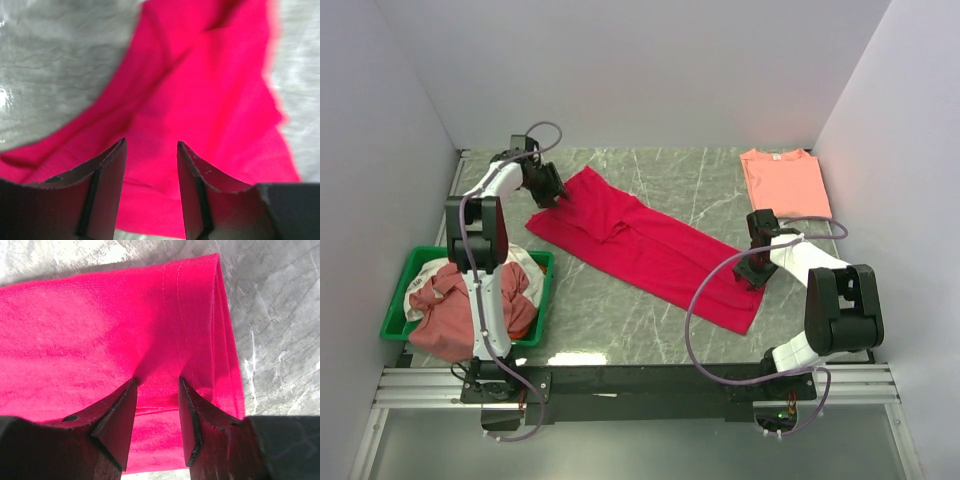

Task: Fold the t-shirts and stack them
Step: Fold the tshirt

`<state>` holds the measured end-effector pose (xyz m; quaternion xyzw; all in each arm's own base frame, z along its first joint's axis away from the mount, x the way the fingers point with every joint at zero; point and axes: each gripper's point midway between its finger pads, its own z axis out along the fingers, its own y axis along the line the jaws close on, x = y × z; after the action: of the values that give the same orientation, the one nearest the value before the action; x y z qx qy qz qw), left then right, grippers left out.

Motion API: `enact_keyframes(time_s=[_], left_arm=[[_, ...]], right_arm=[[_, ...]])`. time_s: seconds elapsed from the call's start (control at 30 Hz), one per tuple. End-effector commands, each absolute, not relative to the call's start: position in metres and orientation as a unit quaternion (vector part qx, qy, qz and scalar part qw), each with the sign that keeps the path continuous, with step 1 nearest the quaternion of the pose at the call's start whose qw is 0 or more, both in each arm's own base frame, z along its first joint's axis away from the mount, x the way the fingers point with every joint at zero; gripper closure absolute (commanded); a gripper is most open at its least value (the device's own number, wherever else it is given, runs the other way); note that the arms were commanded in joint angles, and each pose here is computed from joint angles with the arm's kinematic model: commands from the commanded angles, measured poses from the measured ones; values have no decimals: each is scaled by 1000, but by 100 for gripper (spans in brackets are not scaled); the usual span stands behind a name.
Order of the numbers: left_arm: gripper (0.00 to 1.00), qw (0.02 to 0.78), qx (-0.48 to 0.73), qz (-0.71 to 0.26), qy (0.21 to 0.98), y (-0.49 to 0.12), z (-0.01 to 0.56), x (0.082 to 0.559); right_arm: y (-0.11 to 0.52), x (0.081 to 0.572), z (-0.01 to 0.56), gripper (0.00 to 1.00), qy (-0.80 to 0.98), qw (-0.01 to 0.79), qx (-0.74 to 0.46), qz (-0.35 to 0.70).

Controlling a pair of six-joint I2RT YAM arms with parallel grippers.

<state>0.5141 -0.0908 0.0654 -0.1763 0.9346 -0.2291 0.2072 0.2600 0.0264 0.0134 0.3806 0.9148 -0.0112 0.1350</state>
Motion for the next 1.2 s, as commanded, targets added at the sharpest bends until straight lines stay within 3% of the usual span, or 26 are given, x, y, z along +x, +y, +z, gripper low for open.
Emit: enact_keyframes(time_s=[0.0,0.47,0.7,1.17], left_arm=[[49,213,-161,-200,943,-85,61,517],[50,256,-178,-108,944,-50,63,504],[50,281,-182,-105,936,-46,79,498],[56,251,-162,-120,947,-60,51,499]], right_arm=[[18,261,10,54,912,132,387,-29],[20,267,5,54,912,123,391,-27],[21,266,3,54,913,119,390,-26],[21,262,2,54,913,119,389,-26]])
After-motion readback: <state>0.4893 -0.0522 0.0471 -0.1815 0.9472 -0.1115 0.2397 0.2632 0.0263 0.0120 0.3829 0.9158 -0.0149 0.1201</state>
